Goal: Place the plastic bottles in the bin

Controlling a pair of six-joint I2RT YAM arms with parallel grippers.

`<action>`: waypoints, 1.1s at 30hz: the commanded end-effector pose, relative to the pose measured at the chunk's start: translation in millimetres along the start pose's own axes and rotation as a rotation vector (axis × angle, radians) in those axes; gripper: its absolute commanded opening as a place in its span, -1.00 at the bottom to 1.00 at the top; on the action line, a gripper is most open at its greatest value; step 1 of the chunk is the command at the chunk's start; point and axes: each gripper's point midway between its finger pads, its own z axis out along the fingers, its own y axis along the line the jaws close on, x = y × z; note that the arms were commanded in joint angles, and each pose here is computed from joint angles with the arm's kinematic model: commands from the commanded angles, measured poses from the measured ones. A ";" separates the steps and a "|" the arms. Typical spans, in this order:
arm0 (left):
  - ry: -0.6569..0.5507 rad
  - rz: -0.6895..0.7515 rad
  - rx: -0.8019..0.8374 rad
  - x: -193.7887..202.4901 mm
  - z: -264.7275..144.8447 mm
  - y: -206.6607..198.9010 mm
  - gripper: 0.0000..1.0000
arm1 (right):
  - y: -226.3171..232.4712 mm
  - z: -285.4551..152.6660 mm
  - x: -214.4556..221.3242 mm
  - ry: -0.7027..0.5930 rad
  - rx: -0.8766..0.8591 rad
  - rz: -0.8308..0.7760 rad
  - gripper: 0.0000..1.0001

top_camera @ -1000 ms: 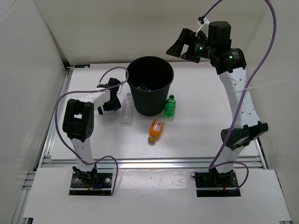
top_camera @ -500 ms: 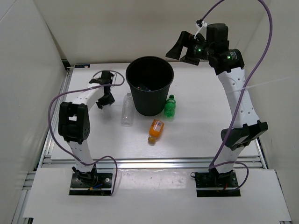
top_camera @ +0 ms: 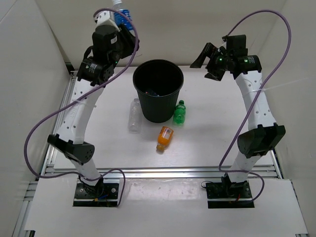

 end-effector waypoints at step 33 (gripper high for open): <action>0.196 0.113 -0.250 128.3 -101.6 118.0 1.00 | -142.6 155.1 165.2 0.623 0.173 0.349 1.00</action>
